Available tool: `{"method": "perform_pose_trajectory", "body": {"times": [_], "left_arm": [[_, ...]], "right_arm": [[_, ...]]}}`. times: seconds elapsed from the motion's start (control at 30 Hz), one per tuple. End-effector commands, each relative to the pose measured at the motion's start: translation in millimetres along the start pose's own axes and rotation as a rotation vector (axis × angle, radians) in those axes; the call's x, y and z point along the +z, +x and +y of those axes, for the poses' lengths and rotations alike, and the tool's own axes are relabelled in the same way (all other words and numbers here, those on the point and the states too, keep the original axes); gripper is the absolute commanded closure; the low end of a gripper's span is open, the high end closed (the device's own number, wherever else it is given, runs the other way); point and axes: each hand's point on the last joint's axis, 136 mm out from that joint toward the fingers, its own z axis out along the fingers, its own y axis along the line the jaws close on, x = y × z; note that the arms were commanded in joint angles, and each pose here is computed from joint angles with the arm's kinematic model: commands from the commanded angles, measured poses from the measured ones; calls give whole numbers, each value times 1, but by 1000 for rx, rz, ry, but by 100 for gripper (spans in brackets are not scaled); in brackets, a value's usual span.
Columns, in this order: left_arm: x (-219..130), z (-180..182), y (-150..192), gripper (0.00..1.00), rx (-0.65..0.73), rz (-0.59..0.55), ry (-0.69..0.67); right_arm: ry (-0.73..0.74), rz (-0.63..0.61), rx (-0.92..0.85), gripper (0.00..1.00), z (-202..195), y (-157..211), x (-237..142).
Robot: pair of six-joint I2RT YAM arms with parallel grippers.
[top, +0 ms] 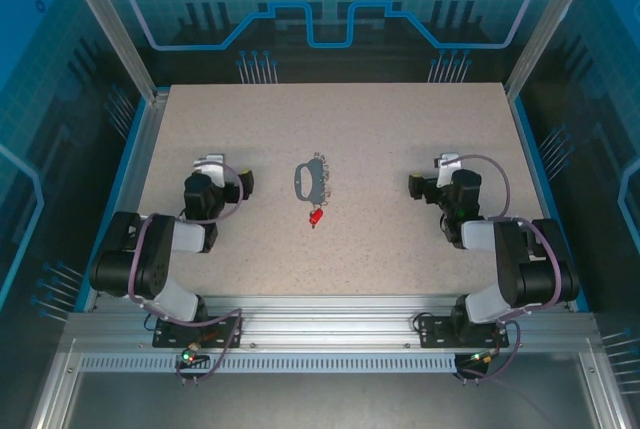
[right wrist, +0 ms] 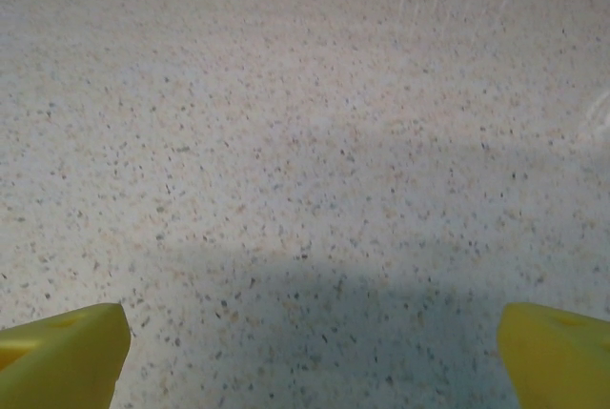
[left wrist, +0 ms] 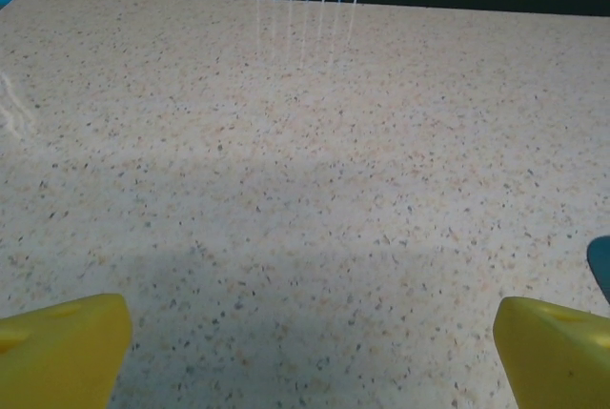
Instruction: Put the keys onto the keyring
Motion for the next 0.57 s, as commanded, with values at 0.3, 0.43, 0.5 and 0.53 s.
{"method": "perform_pose_trajectory", "body": {"times": [0.3, 0.43, 0.5, 0.53], "left_arm": [[0, 0, -2, 1, -17, 8, 36], [0, 0, -2, 1, -17, 11, 37], [0, 0, -2, 1, -17, 10, 35], [0, 0, -2, 1, -15, 10, 35]], "right_arm": [[-5, -29, -46, 0, 8, -10, 3], [-8, -25, -46, 0, 9, -11, 4], [-10, -26, -47, 0, 9, -10, 3], [-13, -28, -48, 0, 10, -10, 3]]}}
